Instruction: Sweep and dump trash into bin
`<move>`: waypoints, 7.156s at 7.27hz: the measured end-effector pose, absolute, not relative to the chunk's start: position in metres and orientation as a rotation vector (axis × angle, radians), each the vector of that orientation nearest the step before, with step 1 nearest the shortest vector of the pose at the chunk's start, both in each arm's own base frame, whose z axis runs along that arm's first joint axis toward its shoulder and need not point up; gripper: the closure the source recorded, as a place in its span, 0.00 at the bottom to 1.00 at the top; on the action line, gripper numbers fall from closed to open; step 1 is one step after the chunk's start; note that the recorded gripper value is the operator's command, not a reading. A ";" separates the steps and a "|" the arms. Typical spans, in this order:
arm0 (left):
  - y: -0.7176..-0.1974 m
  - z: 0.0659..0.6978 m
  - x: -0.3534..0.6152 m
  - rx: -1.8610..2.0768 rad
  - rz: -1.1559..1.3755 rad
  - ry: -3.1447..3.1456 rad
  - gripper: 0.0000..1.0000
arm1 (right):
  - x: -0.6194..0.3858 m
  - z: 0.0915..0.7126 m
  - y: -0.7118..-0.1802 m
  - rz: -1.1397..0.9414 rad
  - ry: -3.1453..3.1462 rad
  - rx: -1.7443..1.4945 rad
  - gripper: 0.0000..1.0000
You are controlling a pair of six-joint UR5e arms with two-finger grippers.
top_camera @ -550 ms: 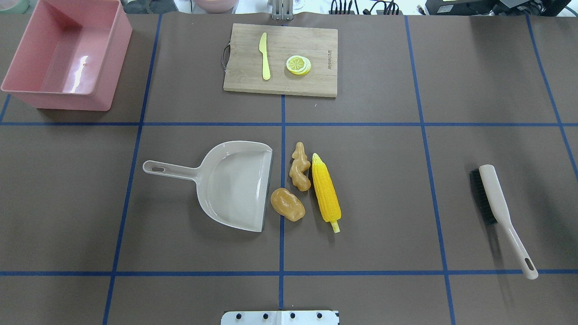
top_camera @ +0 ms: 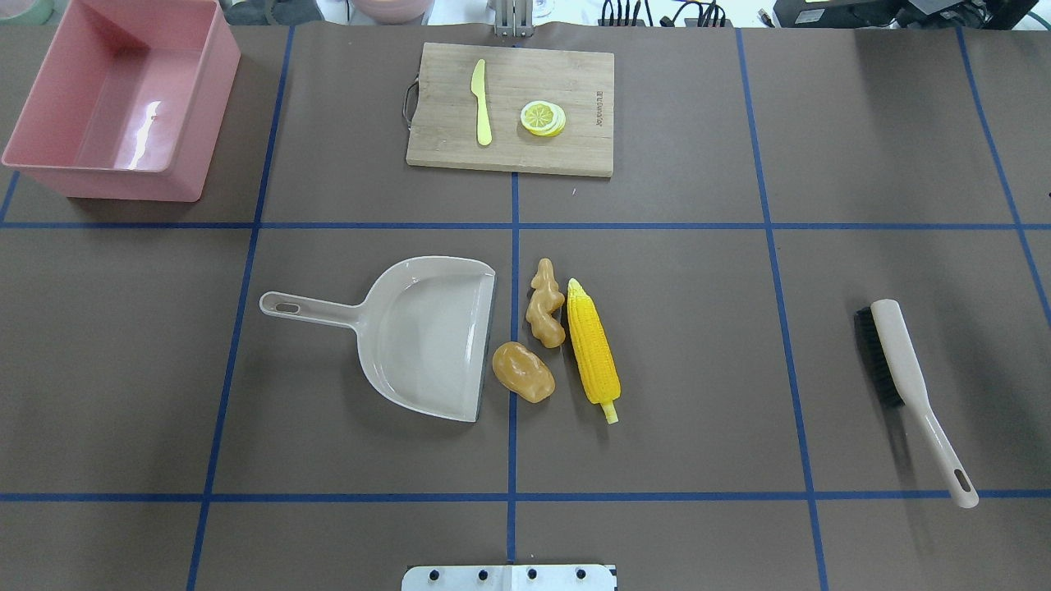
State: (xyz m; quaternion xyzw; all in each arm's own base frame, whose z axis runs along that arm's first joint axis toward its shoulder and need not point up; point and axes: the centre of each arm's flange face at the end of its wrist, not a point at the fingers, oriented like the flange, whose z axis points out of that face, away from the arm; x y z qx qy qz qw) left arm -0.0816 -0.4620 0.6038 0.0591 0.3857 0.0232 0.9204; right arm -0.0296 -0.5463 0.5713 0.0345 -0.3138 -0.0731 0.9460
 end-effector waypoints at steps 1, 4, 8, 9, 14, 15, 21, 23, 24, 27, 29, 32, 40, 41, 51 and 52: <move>-0.462 0.602 -0.081 0.125 0.049 0.793 0.01 | -0.030 0.570 -0.546 -0.150 -0.641 0.073 0.00; -0.463 0.586 -0.081 0.154 0.061 0.792 0.01 | -0.031 0.575 -0.542 -0.148 -0.662 0.058 0.00; -0.464 0.574 -0.080 0.175 0.070 0.799 0.02 | -0.031 0.572 -0.543 -0.140 -0.672 0.059 0.00; -0.465 0.570 -0.078 0.193 0.079 0.818 0.02 | -0.030 0.569 -0.543 -0.129 -0.673 0.060 0.00; -0.488 0.505 -0.028 0.480 0.334 0.931 0.02 | -0.041 0.547 -0.527 -0.071 -0.696 0.057 0.00; -0.499 0.482 -0.015 0.532 0.388 0.938 0.02 | -0.061 0.530 -0.517 -0.038 -0.726 0.038 0.00; -0.490 0.325 0.161 0.869 0.904 1.036 0.02 | -0.138 0.512 -0.364 0.121 -0.884 -0.023 0.00; -0.477 0.311 0.194 0.913 0.970 1.038 0.01 | -0.166 0.515 -0.327 0.111 -0.877 -0.035 0.00; -0.466 0.304 0.208 0.914 0.995 1.059 0.01 | -0.190 0.512 -0.313 0.110 -0.849 -0.038 0.00; -0.421 0.273 0.234 0.833 0.954 1.199 0.01 | -0.224 0.507 -0.284 0.091 -0.807 -0.038 0.00; -0.411 0.266 0.244 0.761 0.929 1.265 0.02 | -0.216 0.518 -0.274 0.042 -0.783 -0.034 0.00; -0.426 0.292 0.258 0.907 1.137 1.164 0.02 | -0.216 0.531 -0.262 -0.003 -0.776 -0.048 0.00; -0.457 0.389 0.369 1.129 1.333 0.955 0.04 | -0.237 0.543 -0.244 -0.067 -0.762 -0.080 1.00; -0.460 0.388 0.383 1.142 1.338 0.956 0.03 | -0.237 0.542 -0.244 -0.067 -0.770 -0.075 1.00; -0.438 0.392 0.435 1.076 1.257 1.062 0.04 | -0.328 0.408 -0.270 -0.163 -0.889 -0.041 1.00; -0.438 0.393 0.435 1.071 1.254 1.062 0.03 | -0.348 0.386 -0.271 -0.171 -0.875 -0.042 1.00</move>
